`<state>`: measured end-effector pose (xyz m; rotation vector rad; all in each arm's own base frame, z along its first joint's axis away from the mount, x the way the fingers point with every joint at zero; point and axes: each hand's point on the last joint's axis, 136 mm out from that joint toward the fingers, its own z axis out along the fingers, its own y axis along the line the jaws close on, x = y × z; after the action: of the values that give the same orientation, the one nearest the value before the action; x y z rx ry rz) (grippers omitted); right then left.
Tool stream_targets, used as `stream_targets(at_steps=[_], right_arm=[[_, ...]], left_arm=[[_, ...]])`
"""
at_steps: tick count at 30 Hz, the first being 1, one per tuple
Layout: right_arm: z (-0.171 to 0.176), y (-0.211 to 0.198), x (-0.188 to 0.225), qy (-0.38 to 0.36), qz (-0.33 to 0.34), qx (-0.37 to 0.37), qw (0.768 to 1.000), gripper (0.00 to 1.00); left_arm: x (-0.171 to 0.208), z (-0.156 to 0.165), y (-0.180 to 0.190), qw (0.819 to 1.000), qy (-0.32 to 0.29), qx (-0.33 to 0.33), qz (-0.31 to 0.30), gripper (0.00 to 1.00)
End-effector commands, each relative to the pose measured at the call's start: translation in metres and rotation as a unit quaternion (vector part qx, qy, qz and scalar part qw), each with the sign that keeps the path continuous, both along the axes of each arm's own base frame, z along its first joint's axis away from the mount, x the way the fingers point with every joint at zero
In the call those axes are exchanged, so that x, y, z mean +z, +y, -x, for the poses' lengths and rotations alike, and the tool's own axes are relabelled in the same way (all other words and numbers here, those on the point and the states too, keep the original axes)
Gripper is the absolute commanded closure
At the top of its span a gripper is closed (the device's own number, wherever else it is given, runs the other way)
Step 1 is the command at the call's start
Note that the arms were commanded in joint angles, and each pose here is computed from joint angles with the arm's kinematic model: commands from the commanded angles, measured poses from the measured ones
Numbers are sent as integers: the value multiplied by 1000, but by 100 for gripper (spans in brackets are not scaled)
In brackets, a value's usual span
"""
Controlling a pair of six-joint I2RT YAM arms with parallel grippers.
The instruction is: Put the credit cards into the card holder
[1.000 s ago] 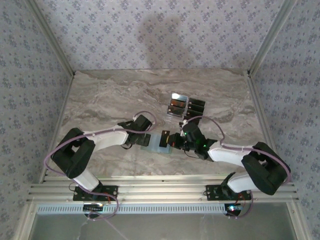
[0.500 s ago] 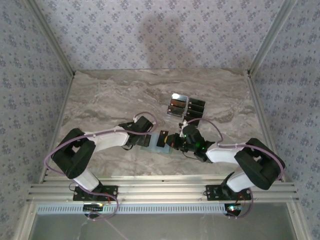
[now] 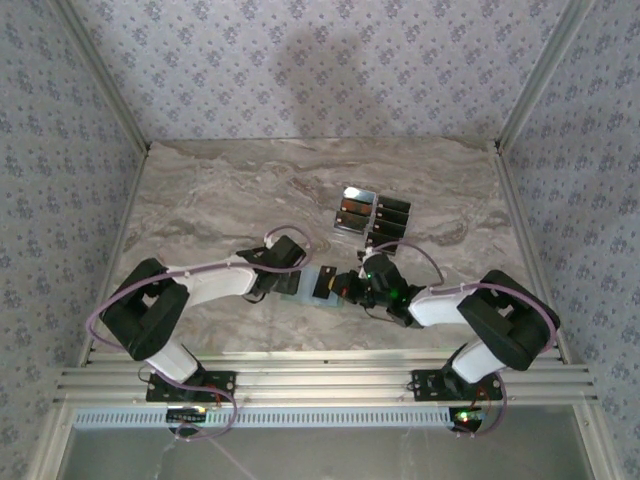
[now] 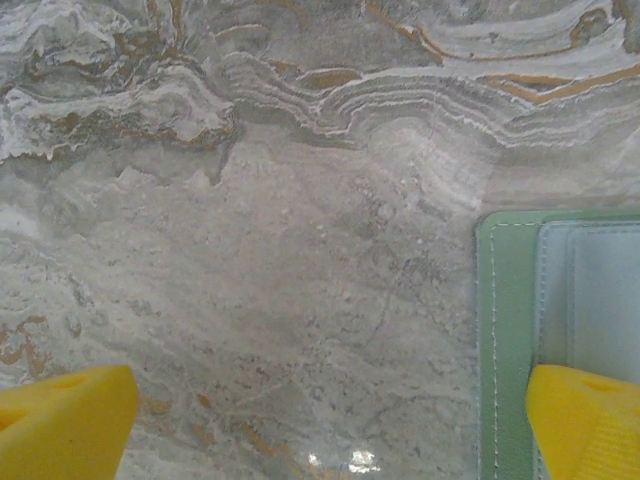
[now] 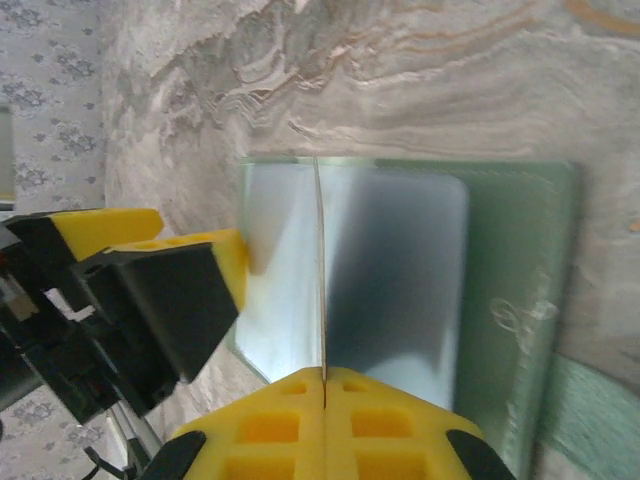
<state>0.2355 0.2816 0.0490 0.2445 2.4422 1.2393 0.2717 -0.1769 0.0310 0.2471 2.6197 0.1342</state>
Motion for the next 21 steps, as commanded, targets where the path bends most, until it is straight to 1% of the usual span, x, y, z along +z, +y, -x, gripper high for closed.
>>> stream_targets(at_steps=[1, 10, 16, 21], right_arm=[[3, -9, -15, 20, 12, -10, 1000, 100], [-3, -29, -29, 44, 39, -4, 998, 100], [-4, -28, -28, 50, 33, 9, 998, 100], [-1, -22, -23, 46, 30, 16, 998, 100]], left_arm=[[-7, 17, 17, 999, 22, 6, -28, 0], [-2, 34, -1, 1000, 22, -4, -6, 0], [19, 23, 1, 1000, -10, 3, -16, 0], [38, 17, -11, 1000, -25, -3, 16, 0]])
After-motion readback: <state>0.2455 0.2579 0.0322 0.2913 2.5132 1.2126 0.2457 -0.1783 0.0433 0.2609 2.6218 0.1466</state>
